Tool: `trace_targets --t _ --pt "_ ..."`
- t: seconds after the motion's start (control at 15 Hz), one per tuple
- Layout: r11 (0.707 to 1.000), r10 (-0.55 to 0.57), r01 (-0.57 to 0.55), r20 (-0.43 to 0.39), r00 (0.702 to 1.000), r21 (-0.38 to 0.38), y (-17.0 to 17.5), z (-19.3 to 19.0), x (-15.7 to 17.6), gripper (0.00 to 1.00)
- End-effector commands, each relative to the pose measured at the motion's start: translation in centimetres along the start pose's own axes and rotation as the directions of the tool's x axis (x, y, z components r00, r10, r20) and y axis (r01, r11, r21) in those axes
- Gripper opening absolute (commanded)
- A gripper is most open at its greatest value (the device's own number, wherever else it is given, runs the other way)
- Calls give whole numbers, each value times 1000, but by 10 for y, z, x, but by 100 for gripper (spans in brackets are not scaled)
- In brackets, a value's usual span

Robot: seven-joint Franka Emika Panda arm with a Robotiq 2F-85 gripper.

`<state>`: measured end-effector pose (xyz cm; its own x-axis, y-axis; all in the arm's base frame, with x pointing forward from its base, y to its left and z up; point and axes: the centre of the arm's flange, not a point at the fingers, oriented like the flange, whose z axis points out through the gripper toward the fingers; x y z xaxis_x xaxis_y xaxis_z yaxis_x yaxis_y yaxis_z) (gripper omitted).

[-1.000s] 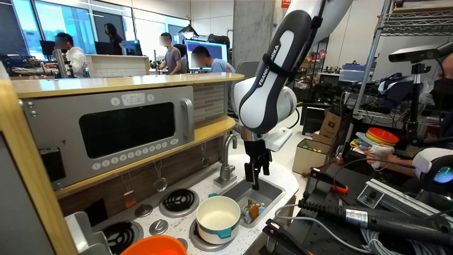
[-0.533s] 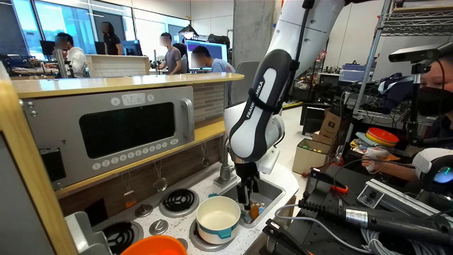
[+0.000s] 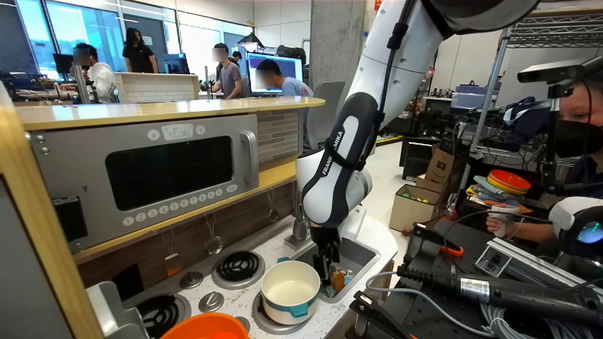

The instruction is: Take the brown and blue stuffed animal out of the sink and put it in the pot

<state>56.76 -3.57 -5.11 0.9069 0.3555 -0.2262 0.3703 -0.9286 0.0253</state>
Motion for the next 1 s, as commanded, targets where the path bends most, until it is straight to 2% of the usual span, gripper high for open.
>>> trace_targets --t 0.0,0.2,0.27,0.33,0.47,0.67,0.93 --pt "998 -62 63 19 998 -4 -8 15 5 100" --pt "996 -91 91 31 995 -4 -18 20 5 100" --pt "996 -86 86 37 996 -7 -19 21 6 75" --pt "997 -82 83 39 996 -8 -20 20 6 74" --pt "996 -88 88 37 995 -11 -22 18 7 54" --pt "996 -82 83 38 996 -14 -21 13 5 32" --pt "999 -48 48 8 999 -12 -16 -12 -3 2"
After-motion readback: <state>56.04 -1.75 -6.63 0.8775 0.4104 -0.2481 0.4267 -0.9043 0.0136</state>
